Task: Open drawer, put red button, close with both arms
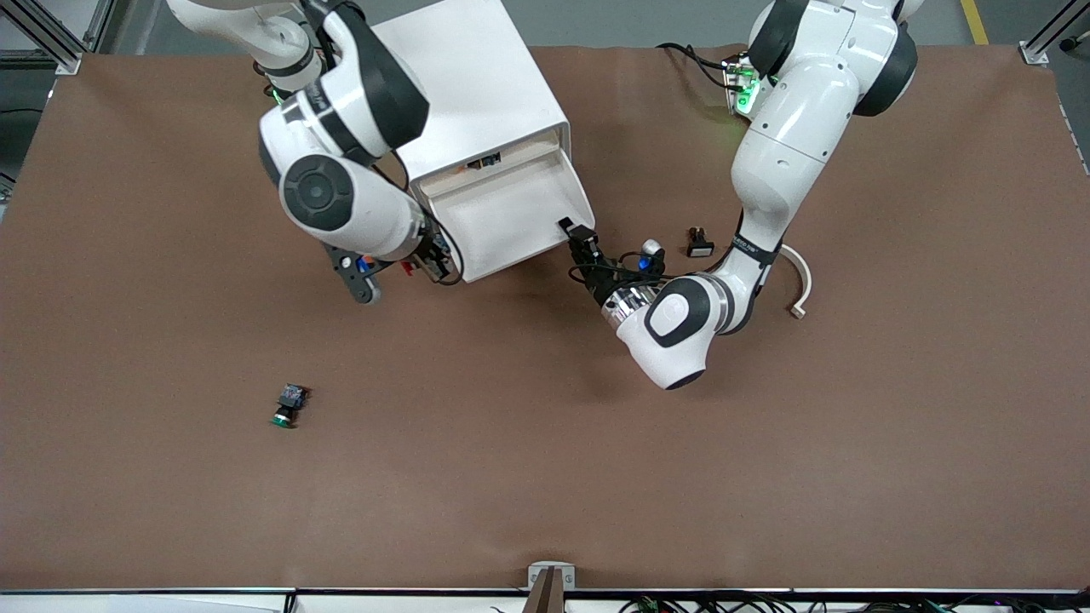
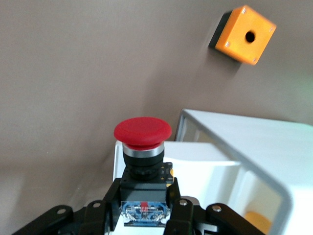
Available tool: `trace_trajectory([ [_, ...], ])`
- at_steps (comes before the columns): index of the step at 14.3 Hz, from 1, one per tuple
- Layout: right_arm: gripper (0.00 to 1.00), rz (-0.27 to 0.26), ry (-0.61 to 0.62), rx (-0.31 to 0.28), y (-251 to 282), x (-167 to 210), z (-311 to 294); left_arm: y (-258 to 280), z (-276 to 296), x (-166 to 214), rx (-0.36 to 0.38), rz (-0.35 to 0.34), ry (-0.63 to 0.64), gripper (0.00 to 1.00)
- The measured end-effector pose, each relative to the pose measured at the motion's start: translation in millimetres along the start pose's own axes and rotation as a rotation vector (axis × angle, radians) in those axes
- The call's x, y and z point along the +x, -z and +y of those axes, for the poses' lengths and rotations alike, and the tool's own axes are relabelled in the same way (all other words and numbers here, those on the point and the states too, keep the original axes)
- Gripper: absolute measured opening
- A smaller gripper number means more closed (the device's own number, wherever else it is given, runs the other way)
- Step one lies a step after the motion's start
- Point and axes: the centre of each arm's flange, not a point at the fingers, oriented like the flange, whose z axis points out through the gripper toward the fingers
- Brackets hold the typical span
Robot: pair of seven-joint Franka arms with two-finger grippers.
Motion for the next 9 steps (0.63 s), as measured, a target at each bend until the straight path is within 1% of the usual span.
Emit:
trace_trajectory([
  [1, 0.41, 0.006, -0.013, 0.016, -11.8, -13.6, 0.1, 0.0, -0.1, -0.1, 0.0, 0.0, 0.0, 0.22],
  [2, 0.41, 0.011, -0.027, 0.034, -22.6, -27.7, 0.4, 0.1, -0.1, -0.1, 0.0, 0.0, 0.0, 0.28],
  [4, 0.41, 0.018, -0.054, 0.067, -40.8, -54.5, 2.1, 0.7, -1.1, -0.8, -0.002, -0.001, -0.019, 0.46],
  [5, 0.41, 0.02, -0.064, 0.076, -48.9, -66.0, 3.9, 1.2, -2.3, -1.8, -0.003, -0.001, -0.06, 0.58],
  [7, 0.41, 0.022, -0.084, 0.088, -62.1, -84.8, 7.6, 3.2, -8.1, -5.9, -0.01, -0.002, -0.212, 0.76],
  [8, 0.41, 0.022, -0.102, 0.1, -66.4, -91.0, 8.3, 6.1, -13.4, -9.2, -0.017, -0.003, -0.298, 0.88],
  [9, 0.41, 0.019, -0.121, 0.119, -70.8, -96.5, 8.5, 9.4, -18.9, -12.3, -0.026, -0.004, -0.385, 0.97],
])
